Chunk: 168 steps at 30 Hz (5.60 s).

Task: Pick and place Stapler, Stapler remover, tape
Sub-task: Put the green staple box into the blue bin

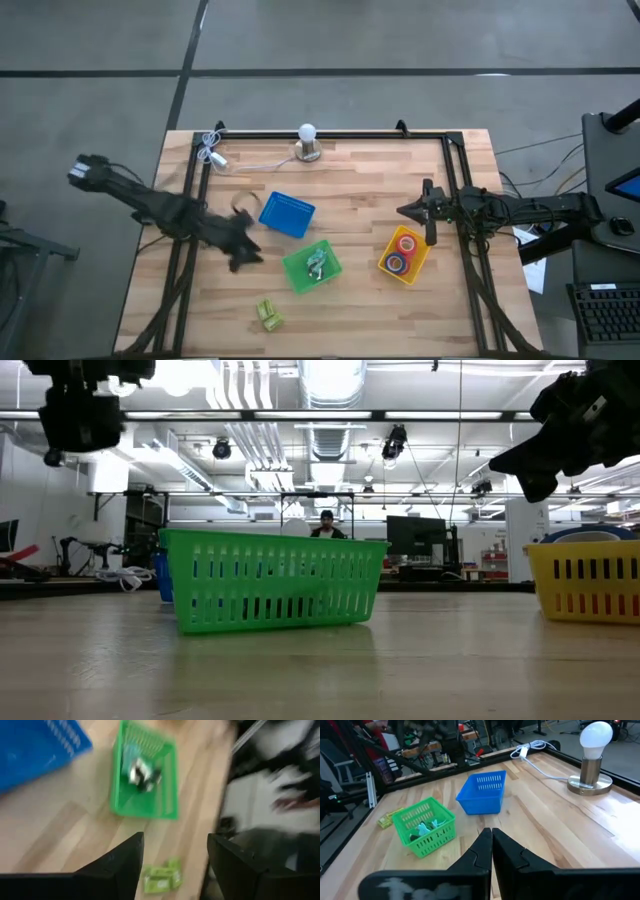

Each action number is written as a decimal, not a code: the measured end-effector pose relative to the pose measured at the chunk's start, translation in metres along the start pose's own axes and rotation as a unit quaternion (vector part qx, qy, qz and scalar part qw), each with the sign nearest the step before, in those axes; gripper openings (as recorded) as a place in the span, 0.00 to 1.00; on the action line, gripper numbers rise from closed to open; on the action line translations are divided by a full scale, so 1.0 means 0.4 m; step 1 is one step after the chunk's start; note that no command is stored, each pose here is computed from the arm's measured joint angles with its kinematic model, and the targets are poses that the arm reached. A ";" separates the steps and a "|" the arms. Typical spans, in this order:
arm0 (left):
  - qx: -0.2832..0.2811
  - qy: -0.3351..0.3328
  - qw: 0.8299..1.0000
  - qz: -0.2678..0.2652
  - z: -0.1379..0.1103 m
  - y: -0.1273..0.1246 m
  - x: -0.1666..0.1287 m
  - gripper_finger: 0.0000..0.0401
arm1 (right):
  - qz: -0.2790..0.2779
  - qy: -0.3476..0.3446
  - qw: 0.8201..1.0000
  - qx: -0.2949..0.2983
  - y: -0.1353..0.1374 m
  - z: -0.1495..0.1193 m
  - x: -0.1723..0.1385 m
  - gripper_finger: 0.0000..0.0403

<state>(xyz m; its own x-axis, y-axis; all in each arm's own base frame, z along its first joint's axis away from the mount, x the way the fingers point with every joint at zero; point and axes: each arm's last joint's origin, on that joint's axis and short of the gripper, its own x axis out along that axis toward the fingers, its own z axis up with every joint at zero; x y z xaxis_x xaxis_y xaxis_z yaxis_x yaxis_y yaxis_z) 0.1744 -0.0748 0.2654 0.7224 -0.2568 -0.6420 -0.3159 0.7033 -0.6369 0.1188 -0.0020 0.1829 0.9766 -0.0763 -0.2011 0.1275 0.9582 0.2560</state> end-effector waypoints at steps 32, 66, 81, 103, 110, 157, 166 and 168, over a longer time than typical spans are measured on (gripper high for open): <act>-0.349 0.227 0.898 0.142 -0.102 -0.036 0.325 0.69 | 0.000 0.001 1.000 0.000 0.000 -0.001 0.000 0.02; -0.296 0.198 0.922 0.152 -0.103 -0.013 0.365 0.09 | -0.001 0.001 1.000 0.000 0.000 -0.001 0.000 0.02; -0.291 0.148 0.927 0.185 -0.054 -0.007 0.234 0.09 | -0.001 0.001 1.000 0.000 0.000 -0.001 0.000 0.02; -0.258 -0.142 0.935 0.196 0.236 0.165 0.059 0.12 | -0.001 0.001 1.000 0.000 0.000 -0.001 0.000 0.02; -0.223 -0.144 0.942 0.206 0.270 0.203 0.052 0.12 | -0.001 0.001 1.000 0.000 0.000 -0.001 0.000 0.02; -0.246 -0.001 0.969 0.002 0.155 0.038 0.011 0.59 | -0.001 0.002 1.000 -0.001 -0.001 -0.002 0.000 0.02; -0.295 0.086 0.949 0.075 0.000 -0.035 0.059 0.70 | -0.001 0.002 1.000 -0.001 -0.001 -0.002 0.000 0.02; -0.301 0.102 0.944 0.091 -0.021 -0.042 0.079 0.71 | -0.001 0.002 1.000 0.000 -0.001 -0.002 0.000 0.02</act>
<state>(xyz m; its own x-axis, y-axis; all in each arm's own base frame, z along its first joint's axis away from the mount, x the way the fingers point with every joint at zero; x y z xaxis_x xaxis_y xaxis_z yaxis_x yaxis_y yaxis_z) 0.1975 -0.1005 0.2521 0.5085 -0.3326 -0.7943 -0.7603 0.2595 -0.5954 0.1186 -0.0020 0.1821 0.9755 -0.0767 -0.2063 0.1293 0.9583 0.2549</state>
